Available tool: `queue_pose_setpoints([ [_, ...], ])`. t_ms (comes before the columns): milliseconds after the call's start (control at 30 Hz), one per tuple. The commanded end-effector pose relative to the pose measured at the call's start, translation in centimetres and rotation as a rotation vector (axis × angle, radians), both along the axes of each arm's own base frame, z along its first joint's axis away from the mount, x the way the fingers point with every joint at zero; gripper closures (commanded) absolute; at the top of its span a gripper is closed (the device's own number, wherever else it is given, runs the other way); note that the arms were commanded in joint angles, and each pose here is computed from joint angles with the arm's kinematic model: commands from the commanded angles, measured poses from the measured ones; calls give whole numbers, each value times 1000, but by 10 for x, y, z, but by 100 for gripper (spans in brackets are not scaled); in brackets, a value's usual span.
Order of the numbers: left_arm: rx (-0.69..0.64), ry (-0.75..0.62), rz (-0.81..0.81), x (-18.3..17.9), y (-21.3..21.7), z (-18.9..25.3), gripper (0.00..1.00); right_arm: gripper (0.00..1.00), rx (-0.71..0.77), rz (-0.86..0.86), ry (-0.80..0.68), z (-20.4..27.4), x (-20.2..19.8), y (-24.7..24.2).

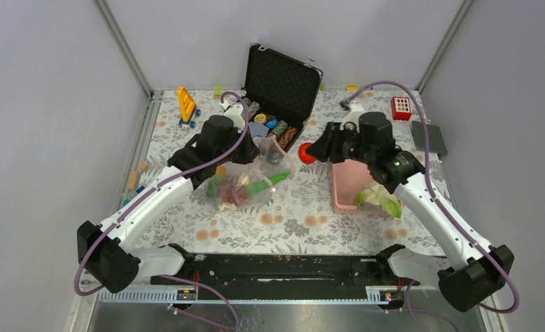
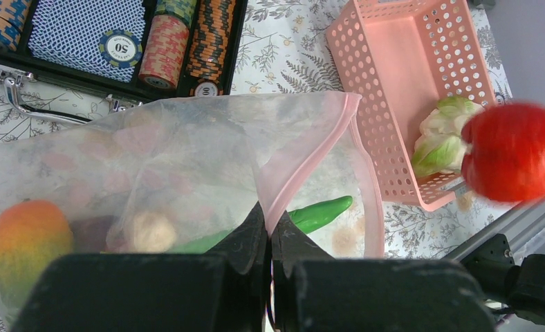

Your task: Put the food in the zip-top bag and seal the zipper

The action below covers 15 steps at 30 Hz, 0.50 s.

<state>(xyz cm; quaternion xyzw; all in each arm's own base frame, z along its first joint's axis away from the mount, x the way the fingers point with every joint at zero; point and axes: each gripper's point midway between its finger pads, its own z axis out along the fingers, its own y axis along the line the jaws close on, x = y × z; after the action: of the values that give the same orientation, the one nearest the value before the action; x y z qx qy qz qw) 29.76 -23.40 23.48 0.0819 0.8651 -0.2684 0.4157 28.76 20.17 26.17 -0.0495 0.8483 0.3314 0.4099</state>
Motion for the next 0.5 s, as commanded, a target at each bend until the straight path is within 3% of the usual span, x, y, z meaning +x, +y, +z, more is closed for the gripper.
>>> queue_pose_setpoints([
  [0, -73, -84, -1, 2, -2, 35, 100, 82, 118, 329, -175, 55, -34, 77],
  [267, -95, -99, -9, -6, 0, 43, 100, 73, -16, 339, -155, 30, -15, 139],
  [333, -100, -104, -14, -7, 0, 45, 100, 60, -53, 351, -124, 17, -12, 153],
  [467, -102, -109, -10, -8, 2, 46, 100, 22, -91, 378, -99, 10, -16, 164],
])
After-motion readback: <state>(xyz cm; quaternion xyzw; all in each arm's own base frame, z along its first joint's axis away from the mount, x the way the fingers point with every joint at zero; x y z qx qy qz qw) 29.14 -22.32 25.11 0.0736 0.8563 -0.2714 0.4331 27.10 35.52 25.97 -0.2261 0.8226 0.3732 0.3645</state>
